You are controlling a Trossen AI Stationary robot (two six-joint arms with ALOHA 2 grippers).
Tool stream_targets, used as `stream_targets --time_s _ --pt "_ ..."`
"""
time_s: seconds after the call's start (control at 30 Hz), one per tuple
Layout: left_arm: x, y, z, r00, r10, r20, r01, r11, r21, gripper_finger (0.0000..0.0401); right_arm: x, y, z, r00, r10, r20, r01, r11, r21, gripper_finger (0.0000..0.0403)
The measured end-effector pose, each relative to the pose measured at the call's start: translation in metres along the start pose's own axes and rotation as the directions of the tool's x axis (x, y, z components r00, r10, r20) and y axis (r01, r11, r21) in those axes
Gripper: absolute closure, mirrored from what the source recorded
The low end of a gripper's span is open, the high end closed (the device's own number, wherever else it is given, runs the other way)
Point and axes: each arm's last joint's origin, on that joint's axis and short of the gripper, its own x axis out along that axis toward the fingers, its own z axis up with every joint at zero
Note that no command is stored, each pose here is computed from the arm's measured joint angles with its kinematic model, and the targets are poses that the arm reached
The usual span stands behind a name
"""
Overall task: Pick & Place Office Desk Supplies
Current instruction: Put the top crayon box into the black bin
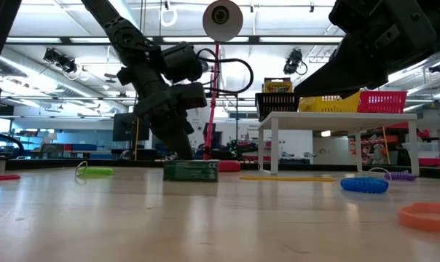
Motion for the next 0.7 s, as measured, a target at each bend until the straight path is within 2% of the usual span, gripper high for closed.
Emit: stream_targets --time_s 0.27,0.43,0.53,0.7 --pt "-0.022 -0.019 0.008 0.997 0.083 0.004 -0.083 0.993 0.08 0.0398 0.0 0.0 0.0 1.0 0.0 0.0 0.0 1.0 -0.014 0.0382" --pt "-0.032 -0.039 0.014 0.98 0.197 0.011 -0.197 0.969 0.149 0.0399 0.0 0.0 0.0 1.0 0.0 0.0 0.0 1.0 -0.014 0.0382" --pt "-0.035 -0.054 0.017 0.964 0.265 0.03 -0.266 0.943 0.201 0.0399 0.0 0.0 0.0 1.0 0.0 0.0 0.0 1.0 -0.014 0.0382" --pt "-0.036 -0.082 0.018 0.909 0.413 0.06 -0.413 0.868 0.278 0.0399 0.0 0.0 0.0 1.0 0.0 0.0 0.0 1.0 -0.013 0.0382"
